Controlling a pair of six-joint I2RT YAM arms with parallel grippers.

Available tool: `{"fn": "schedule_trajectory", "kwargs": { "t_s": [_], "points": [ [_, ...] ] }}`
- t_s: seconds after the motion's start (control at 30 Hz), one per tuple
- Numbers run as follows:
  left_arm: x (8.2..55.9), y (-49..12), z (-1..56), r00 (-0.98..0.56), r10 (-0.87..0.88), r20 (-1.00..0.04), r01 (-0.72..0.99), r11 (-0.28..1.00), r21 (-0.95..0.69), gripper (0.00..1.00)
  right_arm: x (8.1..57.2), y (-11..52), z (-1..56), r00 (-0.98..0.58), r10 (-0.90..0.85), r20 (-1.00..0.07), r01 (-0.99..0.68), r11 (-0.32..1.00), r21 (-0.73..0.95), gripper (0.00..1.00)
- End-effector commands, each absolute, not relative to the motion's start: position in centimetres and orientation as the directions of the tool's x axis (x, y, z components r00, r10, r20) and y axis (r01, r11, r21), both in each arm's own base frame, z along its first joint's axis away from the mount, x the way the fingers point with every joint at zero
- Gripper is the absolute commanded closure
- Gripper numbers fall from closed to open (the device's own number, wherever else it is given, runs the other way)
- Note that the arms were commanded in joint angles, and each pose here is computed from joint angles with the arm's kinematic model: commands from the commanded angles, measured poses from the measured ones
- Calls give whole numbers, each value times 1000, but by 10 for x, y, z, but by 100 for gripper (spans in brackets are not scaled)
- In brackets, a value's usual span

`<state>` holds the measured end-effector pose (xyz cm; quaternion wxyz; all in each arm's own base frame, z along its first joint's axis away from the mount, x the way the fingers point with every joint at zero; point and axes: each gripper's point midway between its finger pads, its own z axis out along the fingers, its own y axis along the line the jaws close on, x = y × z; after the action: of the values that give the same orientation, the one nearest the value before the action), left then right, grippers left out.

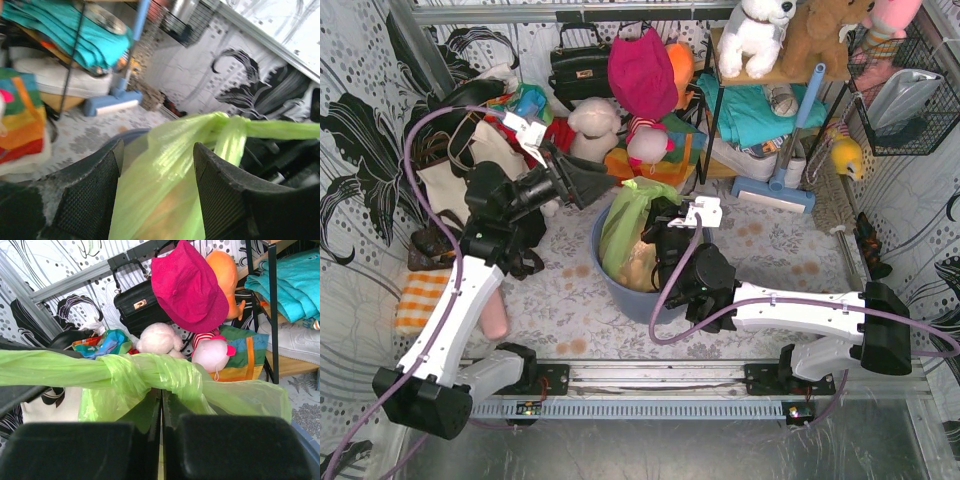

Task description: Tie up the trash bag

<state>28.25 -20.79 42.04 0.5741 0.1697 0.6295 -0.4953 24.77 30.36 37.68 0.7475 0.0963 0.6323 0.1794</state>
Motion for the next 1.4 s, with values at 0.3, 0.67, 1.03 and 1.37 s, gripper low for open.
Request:
{"fn": "schedule_trajectory", "kwargs": {
  "t_s": [0.3,0.67,1.03,1.37],
  "points": [
    [269,-229,396,-386,-293,-875,852,250,-460,35,247,301,389,137,433,-891,-170,896,409,100],
    [262,-240,386,-411,-265,-872,858,211,-469,80,247,316,386,113,431,-895,-218,890,401,100],
    [229,-242,397,-390,-228,-892,878,201,-435,97,260,329,375,73,460,-885,-274,862,426,100],
    [202,-256,381,-436,-191,-880,863,188,-468,96,260,364,396,31,546,-837,-534,717,448,100]
  ]
}}
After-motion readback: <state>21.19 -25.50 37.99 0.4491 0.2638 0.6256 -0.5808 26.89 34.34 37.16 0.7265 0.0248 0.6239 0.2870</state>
